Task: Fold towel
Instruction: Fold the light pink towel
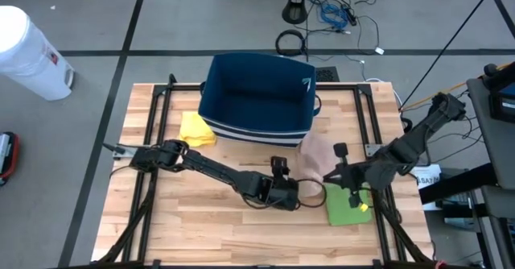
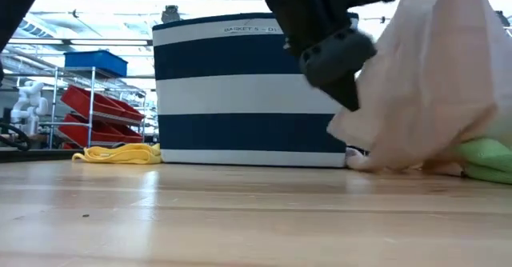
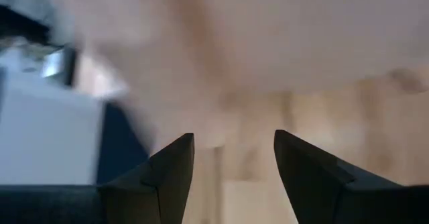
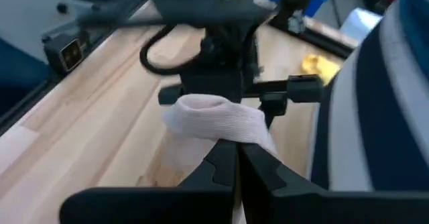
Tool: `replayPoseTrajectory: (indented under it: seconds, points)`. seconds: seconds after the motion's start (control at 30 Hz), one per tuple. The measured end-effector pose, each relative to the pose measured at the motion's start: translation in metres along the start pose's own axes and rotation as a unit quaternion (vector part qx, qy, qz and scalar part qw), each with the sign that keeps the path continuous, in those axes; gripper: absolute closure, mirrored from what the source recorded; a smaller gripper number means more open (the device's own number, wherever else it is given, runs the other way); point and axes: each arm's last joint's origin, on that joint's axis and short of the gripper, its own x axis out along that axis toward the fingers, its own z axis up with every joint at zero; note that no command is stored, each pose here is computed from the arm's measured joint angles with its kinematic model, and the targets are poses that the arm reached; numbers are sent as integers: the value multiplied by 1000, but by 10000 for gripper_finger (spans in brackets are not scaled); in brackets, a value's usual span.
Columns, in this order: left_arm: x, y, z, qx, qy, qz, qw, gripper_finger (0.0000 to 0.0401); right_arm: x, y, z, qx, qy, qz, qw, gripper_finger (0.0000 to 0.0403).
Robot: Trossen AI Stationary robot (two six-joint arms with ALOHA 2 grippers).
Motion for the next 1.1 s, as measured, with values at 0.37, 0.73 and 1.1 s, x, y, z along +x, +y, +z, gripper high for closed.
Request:
replayPoseTrajectory:
  seconds: [0.37,0.73,1.1]
  points:
    - [23,36,-12,-16,56,55,997,188,-24,9,18,-35,-45,61,997,403]
    - [-25,49,2,-1,16,49,999,188,-36,15,28,-50,-76,87,992,403]
    - [-120,41,18,-7,-84,1,996,188,-38,13,42,-113,-150,75,979,403]
